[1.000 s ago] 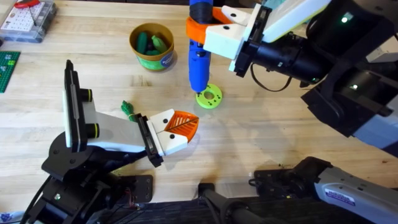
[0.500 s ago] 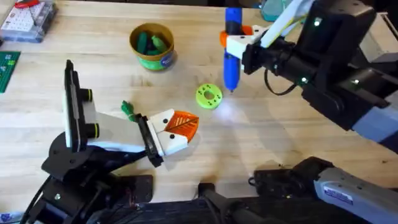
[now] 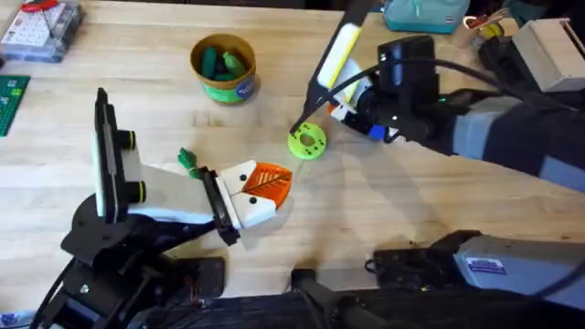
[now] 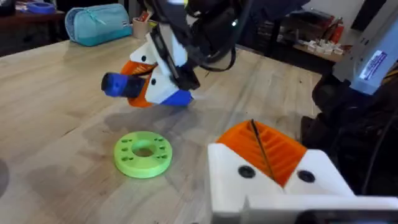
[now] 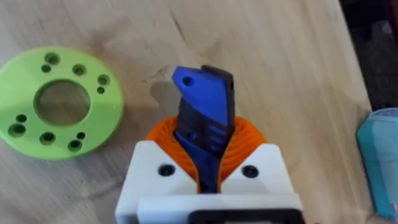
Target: Pick up the gripper from the table and insert it into the empty holder that is missing its gripper. Then pick up a screw, insert it into the mounting hole, and use the screwdriver to tighten it. Finally, clean up the table by picking up the vegetable and placing it into the bucket.
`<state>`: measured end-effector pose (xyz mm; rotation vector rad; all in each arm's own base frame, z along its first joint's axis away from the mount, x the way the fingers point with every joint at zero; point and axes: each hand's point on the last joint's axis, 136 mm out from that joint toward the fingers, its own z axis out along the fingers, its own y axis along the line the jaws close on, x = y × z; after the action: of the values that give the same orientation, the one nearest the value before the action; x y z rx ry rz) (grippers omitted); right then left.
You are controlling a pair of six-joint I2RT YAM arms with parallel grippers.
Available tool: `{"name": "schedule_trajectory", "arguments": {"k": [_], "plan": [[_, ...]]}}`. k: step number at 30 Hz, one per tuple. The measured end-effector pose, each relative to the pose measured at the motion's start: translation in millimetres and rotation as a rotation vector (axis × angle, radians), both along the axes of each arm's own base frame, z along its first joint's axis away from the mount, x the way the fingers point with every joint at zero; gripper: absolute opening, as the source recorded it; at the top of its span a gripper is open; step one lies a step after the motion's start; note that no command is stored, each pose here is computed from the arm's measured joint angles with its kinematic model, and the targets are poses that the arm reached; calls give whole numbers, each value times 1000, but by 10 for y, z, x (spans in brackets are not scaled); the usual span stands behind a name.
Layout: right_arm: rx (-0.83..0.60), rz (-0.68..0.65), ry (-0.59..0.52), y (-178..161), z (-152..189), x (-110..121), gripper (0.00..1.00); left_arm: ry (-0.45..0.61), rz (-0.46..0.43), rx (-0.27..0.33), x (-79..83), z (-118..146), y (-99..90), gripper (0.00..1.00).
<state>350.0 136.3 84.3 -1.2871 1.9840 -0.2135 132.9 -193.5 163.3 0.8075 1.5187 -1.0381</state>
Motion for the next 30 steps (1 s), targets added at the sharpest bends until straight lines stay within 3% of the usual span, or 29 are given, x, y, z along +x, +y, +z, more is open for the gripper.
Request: {"name": "schedule_trajectory", "arguments": {"k": [3, 6, 9, 13, 18, 30], "plan": [[-64, 39, 34, -17, -197, -12, 257, 0, 0, 0, 0, 0, 0, 13], [-61, 23, 61, -26, -285, -22, 641, 0, 0, 0, 0, 0, 0, 13], [-20, -21, 63, -23, -253, -7, 960, 0, 0, 0, 0, 1, 0, 13], [53, -93, 63, -31, -122, -25, 994, 0, 0, 0, 0, 0, 0, 13], [175, -216, 92, -100, 157, -206, 995, 0, 0, 0, -1, 0, 0, 13], [634, -545, 83, -297, 1007, -702, 995, 0, 0, 0, -1, 0, 0, 13]]}}
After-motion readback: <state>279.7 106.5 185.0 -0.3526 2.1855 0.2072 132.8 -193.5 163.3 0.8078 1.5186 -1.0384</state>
